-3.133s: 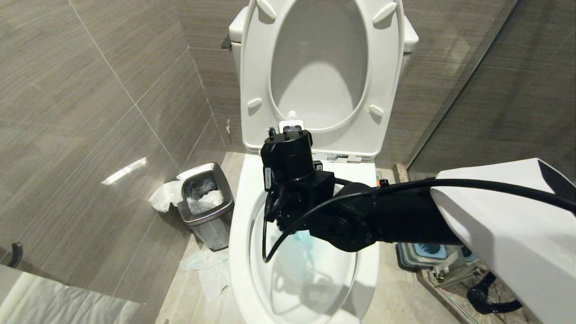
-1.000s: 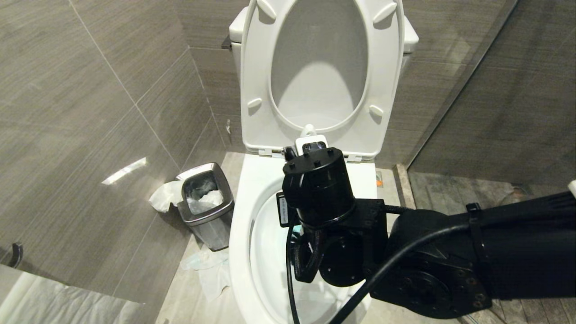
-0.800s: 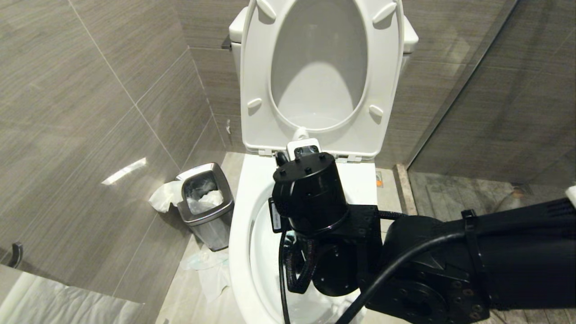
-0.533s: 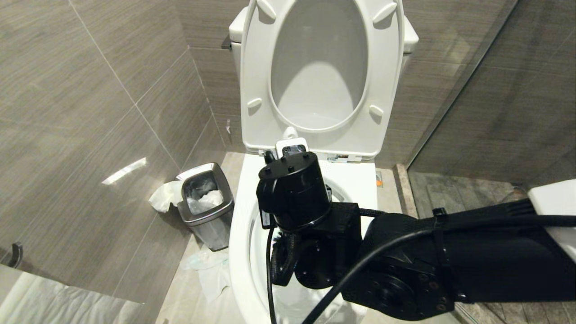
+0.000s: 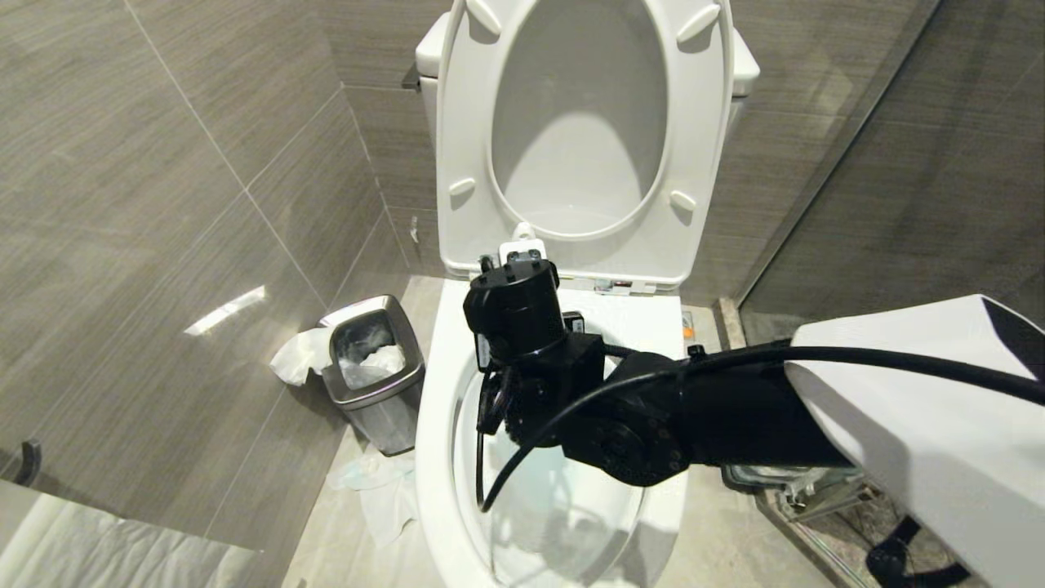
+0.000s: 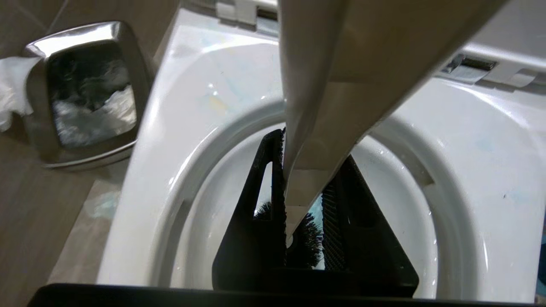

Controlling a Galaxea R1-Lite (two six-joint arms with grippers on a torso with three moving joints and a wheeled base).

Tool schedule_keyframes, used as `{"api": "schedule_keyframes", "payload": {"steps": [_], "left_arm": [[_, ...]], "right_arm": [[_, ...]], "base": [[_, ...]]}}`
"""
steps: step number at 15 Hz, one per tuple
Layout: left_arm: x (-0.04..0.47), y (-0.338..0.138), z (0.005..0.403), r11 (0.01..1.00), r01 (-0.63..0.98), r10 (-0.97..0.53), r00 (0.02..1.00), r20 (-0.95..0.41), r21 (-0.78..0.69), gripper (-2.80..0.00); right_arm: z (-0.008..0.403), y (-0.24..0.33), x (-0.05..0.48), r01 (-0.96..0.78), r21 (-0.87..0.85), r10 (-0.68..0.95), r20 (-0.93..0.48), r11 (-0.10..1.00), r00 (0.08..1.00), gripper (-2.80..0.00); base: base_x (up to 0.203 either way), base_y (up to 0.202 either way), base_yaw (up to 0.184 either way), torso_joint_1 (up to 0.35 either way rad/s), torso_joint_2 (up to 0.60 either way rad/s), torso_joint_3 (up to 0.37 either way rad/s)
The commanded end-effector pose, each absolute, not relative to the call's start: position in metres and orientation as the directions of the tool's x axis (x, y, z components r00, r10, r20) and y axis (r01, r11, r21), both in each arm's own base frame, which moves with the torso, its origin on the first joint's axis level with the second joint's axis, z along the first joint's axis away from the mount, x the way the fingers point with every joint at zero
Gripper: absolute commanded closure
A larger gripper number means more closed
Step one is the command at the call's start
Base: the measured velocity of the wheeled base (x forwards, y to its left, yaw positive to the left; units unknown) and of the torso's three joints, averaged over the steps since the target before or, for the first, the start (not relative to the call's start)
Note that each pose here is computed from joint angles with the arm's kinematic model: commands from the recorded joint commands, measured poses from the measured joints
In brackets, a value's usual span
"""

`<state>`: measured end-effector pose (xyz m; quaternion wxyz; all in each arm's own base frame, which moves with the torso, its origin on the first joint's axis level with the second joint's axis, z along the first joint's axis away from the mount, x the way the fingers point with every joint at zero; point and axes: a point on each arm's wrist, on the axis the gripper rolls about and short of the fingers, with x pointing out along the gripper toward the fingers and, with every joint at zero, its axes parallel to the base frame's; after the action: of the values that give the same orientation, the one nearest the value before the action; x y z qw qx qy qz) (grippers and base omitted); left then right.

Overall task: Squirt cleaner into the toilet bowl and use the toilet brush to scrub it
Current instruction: Scrub the toilet bowl

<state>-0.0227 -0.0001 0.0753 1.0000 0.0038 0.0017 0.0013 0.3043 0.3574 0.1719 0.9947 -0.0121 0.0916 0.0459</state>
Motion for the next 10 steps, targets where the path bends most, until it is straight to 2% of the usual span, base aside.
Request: {"api": "schedule_keyframes", "payload": {"steps": [1, 5, 10], "left_arm": [[-0.022, 0.0, 0.075, 1.0, -0.003, 0.003, 1.0, -0.006, 0.008, 0.0], [-0.022, 0.0, 0.075, 1.0, -0.003, 0.003, 1.0, -0.006, 0.008, 0.0], [-0.022, 0.0, 0.075, 1.0, -0.003, 0.003, 1.0, -0.006, 0.008, 0.0]], "right_arm": [[0.161, 0.351, 0.329, -0.044, -0.034, 0.037, -0.184, 0.998, 0.982, 0.0], [0.168, 0.337, 0.334, -0.017, -0.035, 0.01, -0.181, 0.999, 0.983, 0.0], [0.178, 0.311, 0.315, -0.011, -0.051, 0.0, -0.209, 0.999, 0.978, 0.0]], "base": [[0.0, 0.0, 0.0, 0.0, 0.0, 0.0], [0.0, 0.0, 0.0, 0.0, 0.0, 0.0], [0.0, 0.0, 0.0, 0.0, 0.0, 0.0]]}}
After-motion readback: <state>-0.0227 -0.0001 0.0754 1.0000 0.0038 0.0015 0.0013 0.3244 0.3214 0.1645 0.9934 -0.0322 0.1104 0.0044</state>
